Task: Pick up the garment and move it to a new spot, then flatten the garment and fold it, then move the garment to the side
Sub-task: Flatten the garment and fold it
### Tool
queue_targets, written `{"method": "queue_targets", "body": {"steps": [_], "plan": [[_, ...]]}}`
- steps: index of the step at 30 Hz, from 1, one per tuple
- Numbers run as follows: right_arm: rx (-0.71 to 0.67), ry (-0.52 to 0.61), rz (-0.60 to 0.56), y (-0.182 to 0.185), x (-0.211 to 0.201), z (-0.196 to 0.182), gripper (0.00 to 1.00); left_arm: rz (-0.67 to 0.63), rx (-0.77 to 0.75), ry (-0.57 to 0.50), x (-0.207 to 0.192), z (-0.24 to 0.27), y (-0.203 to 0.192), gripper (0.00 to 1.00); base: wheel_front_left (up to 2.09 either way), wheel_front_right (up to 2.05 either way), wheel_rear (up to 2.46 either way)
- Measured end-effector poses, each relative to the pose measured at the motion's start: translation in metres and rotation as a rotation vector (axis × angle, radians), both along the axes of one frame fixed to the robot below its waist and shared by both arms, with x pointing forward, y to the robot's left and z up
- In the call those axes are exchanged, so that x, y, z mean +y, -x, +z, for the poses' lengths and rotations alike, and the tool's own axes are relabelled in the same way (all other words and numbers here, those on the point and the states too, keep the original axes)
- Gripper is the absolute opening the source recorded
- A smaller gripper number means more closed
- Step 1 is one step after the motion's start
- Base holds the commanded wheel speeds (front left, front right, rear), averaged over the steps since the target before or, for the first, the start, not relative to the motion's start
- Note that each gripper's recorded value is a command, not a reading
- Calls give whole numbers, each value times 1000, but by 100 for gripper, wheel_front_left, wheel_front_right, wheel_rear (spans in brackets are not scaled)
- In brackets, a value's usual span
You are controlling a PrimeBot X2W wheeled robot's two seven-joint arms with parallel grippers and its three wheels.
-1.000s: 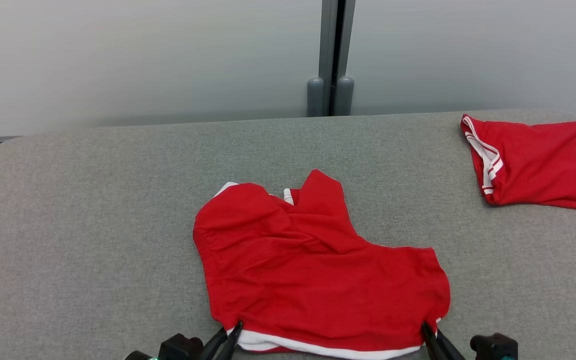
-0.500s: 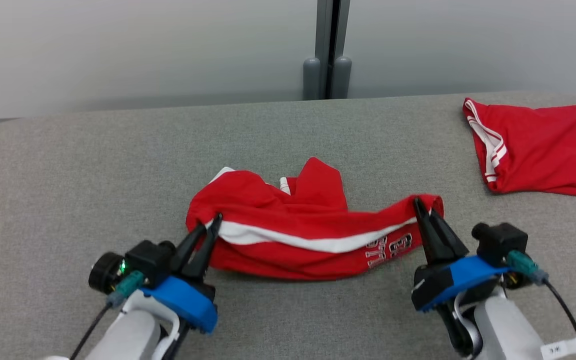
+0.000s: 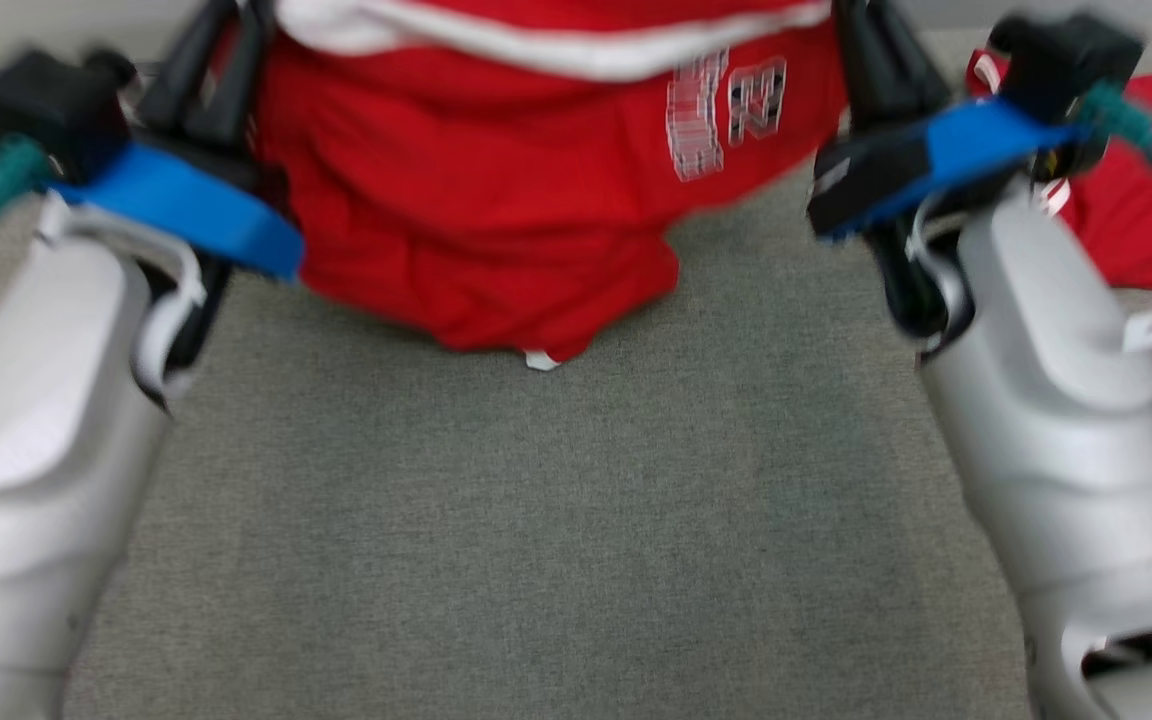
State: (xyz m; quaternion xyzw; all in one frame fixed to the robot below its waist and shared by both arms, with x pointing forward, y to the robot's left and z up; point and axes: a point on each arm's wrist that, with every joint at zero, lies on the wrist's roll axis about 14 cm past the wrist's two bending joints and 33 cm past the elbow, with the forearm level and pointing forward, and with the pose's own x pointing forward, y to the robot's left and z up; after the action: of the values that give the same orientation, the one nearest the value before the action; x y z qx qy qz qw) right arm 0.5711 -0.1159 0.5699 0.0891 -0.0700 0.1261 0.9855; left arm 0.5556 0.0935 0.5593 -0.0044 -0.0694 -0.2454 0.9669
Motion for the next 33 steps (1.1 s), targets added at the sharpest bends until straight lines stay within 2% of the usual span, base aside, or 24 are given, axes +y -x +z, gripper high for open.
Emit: {"method": "queue_targets", "body": {"steps": [9, 14, 18, 22, 26, 29, 33], "plan": [[-124, -75, -33, -78, -9, 71, 0, -15, -152, 23, -3, 72, -75, 0, 0, 0, 0], [-184, -100, -41, -93, -12, 115, 0, -27, -248, 61, -9, 123, -91, 0, 0, 0, 0], [-229, -108, -27, -98, -7, 136, 0, -58, -286, 89, -19, 141, -93, 0, 0, 0, 0], [-178, -97, -12, -105, 1, 106, 0, -73, -225, 85, -22, 110, -97, 0, 0, 0, 0], [-59, -98, -21, -102, 1, 43, 0, -50, -75, 82, -11, 44, -92, 0, 0, 0, 0], [33, -87, -29, -91, -1, -5, 0, -44, 23, 97, -8, 2, -78, 0, 0, 0, 0], [105, -79, -32, -66, -1, -45, 0, -41, 81, 143, -7, -23, -49, 0, 0, 0, 0]]}}
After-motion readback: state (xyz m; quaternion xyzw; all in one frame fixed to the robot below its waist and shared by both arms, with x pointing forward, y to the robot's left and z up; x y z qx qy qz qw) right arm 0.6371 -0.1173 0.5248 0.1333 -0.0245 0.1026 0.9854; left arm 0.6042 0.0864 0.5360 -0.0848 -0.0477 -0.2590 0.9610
